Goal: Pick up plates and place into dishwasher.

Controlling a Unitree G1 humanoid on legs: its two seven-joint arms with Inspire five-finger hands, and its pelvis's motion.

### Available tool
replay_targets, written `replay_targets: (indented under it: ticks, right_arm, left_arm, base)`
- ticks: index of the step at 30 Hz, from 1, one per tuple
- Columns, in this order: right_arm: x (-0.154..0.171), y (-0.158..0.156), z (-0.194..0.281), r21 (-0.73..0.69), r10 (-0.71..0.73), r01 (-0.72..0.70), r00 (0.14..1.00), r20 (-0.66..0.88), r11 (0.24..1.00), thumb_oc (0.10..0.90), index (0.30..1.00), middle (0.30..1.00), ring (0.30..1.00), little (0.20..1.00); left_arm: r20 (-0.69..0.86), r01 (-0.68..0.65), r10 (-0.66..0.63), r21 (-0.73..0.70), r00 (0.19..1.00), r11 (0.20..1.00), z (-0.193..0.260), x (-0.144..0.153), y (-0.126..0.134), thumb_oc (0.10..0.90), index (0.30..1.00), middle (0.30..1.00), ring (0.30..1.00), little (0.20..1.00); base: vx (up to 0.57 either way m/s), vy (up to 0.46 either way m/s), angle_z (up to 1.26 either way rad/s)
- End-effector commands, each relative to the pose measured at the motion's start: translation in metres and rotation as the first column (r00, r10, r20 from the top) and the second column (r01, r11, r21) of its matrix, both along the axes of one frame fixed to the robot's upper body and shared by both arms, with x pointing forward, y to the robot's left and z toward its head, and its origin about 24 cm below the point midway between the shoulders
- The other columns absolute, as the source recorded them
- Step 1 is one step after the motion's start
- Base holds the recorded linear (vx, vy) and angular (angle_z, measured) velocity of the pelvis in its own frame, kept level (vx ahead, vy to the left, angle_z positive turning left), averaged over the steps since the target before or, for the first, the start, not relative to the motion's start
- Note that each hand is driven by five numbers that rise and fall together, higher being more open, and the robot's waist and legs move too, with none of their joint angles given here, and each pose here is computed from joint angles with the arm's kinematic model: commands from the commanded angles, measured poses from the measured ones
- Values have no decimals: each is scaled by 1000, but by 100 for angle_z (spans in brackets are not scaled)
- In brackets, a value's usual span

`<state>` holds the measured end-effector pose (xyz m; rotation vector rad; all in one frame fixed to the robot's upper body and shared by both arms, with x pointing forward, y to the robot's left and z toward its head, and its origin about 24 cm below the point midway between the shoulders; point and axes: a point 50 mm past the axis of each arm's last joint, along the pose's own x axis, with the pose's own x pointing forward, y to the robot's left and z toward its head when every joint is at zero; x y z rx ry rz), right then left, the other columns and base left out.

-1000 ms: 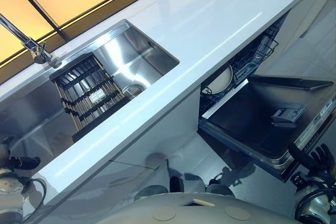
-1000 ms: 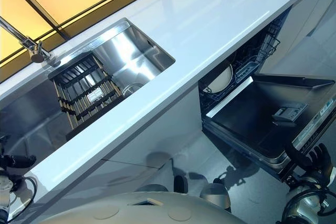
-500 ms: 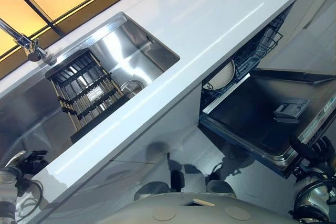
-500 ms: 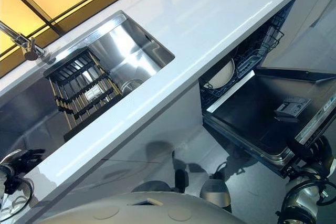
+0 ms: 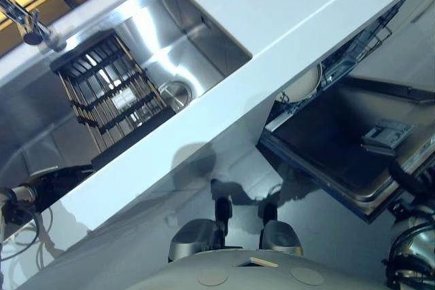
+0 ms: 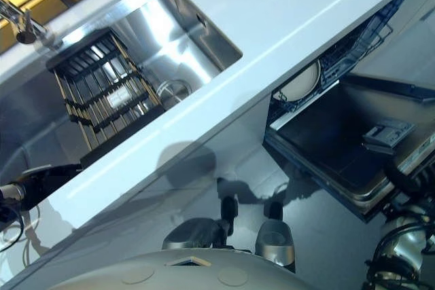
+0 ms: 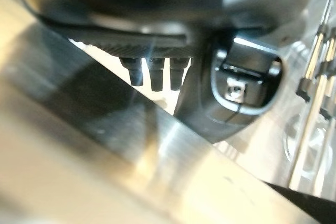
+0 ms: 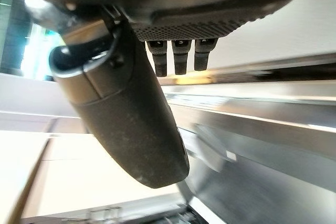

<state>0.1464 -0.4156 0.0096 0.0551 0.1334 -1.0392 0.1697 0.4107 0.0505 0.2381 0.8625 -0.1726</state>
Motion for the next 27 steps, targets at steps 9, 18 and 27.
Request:
replay_targets:
  ticks: [9,18,27]
  right_arm:
    - [39,-31,155,-303,-13,237,808,589,923,800,900,900,900,900]
    - [30,-45,140,-114,-121,276,706,698,954,800,900,900,900,900]
    - [-7,-69,82,308,-472,365,558,683,878,800,900,900,900,900]
  left_arm:
    - [413,467,-321,-324,852,823,32,73,-88,800,900,900,900,900]
    - [460,470,-295,-330,838,819,29,85,-88,800,900,900,900,900]
    - [454,440,-255,-365,854,820,19,76,-72,800,900,900,900,900]
  base:
    - [-238,-8,-7]
    - [-23,67,-14]
    - [24,21,-6]
